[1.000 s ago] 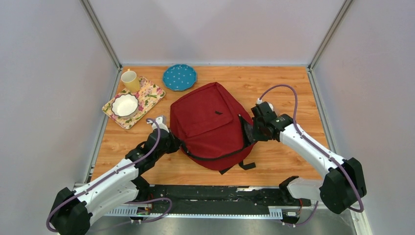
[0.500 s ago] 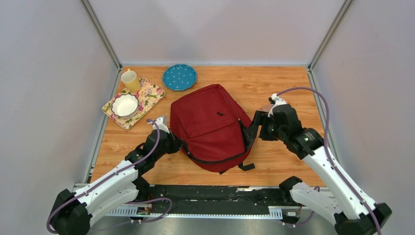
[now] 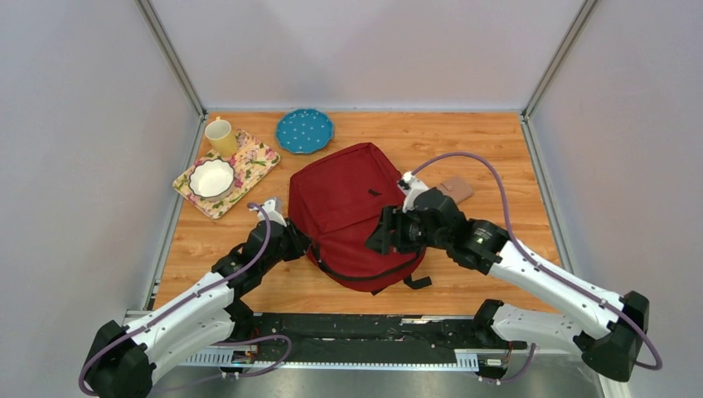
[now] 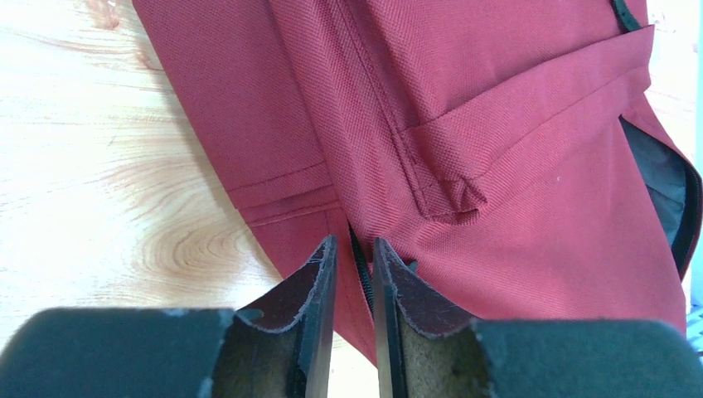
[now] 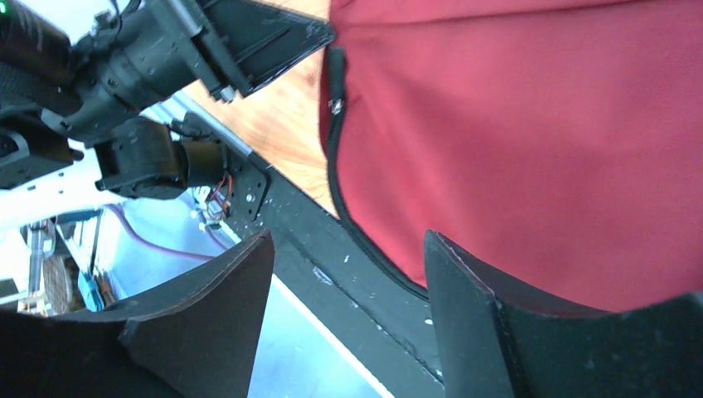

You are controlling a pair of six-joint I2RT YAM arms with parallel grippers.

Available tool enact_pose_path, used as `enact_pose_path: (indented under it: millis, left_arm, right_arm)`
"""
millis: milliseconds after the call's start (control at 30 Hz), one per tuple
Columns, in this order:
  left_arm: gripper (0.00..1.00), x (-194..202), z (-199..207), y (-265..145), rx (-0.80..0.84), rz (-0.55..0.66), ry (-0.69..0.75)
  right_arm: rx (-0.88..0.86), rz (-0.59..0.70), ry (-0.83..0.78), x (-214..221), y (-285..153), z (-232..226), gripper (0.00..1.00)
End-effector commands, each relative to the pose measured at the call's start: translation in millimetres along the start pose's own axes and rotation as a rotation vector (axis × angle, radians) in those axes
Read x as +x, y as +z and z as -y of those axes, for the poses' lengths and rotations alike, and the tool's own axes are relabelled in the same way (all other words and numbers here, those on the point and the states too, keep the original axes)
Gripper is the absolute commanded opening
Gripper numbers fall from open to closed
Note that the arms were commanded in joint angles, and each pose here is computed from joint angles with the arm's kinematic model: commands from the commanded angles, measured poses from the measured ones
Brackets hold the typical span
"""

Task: Pack the student bag
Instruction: Zip the student bag at the center of the board.

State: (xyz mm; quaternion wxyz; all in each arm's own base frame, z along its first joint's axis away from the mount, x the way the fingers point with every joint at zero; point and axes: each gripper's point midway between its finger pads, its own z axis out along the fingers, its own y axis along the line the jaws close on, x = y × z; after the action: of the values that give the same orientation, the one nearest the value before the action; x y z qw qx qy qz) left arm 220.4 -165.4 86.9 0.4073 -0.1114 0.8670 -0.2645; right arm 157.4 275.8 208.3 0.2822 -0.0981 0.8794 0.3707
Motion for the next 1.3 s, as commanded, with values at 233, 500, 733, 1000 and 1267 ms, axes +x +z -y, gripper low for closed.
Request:
enact_pose_path:
  millis: [233,500,733,1000,1267]
  left_arm:
    - [0.52,-11,-4,6,-0.011,0.055,-0.016]
    - [0.34,-1,-9,16,0.005,-0.005,-0.082]
    - [0.0,0,-1,16,0.055,-0.019,-0.102]
    - [0.0,2,2,6,0.093,-0.011,-0.128]
    - [0.0,1,12,-4,0.14,-0.024,-0.113]
  right_arm:
    - [-0.071,0.001,0.003,10,50,-52,0.65]
    - [-0.057,-0.005,0.021,14,63,-49,0.62]
    - [-0.053,-0.025,0.02,16,81,-55,0.59]
    - [-0.038,-0.076,0.01,25,116,-57,0.5]
    - [-0.007,-0.073,-0.05,17,139,-61,0.42]
